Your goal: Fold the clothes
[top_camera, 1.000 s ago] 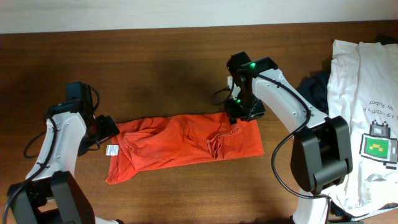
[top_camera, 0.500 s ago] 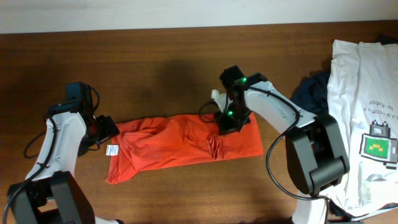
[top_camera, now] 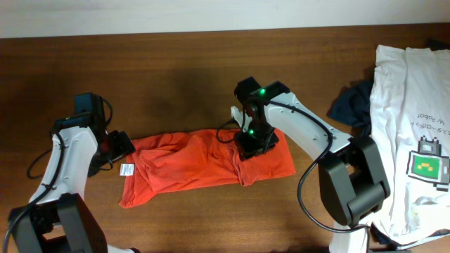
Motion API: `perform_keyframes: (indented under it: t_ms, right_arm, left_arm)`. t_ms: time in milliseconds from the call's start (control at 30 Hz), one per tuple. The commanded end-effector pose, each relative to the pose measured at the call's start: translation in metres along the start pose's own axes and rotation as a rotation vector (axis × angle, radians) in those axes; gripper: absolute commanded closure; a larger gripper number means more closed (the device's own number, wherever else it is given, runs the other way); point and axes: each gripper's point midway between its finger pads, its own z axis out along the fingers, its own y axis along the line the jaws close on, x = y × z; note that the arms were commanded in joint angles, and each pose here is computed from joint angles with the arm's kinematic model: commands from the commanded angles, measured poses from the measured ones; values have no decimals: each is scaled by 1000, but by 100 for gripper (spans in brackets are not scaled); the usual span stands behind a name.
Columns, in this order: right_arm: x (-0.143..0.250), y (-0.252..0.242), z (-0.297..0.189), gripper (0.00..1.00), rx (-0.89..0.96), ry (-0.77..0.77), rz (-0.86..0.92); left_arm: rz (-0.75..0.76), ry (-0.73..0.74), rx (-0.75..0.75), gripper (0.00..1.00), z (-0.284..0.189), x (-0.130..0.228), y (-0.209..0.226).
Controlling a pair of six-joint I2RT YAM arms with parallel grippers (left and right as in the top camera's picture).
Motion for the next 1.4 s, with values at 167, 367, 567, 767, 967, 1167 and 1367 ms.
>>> perform_keyframes:
  t_ms: [167,367,567,767,967,1167,1367]
  right_arm:
    - [22,17,44,48,168,32,-7]
    - [3,4,42,64,260,-60,41]
    - [4,13,45,78,204,-47,36]
    - [3,15,46,67,191,-52,34]
    - [7,12,56,76,188,-49,35]
    - [-17,40,40,96,78,-115,-45]
    - [-19,44,34,92,67,-117,-46]
  left_arm:
    - [5,-12,34,13,-7,-3,-5]
    - [5,-7,34,13,-7,-2,-5]
    - [5,-7,34,13,-7,-2,-5]
    - [5,-7,34,13,-7,-2,-5]
    - [5,-7,34,13,-7,-2,-5]
    - [5,-7,33,13,-7,-2,-5]
    - [5,-8,34,13,-7,-3,-5]
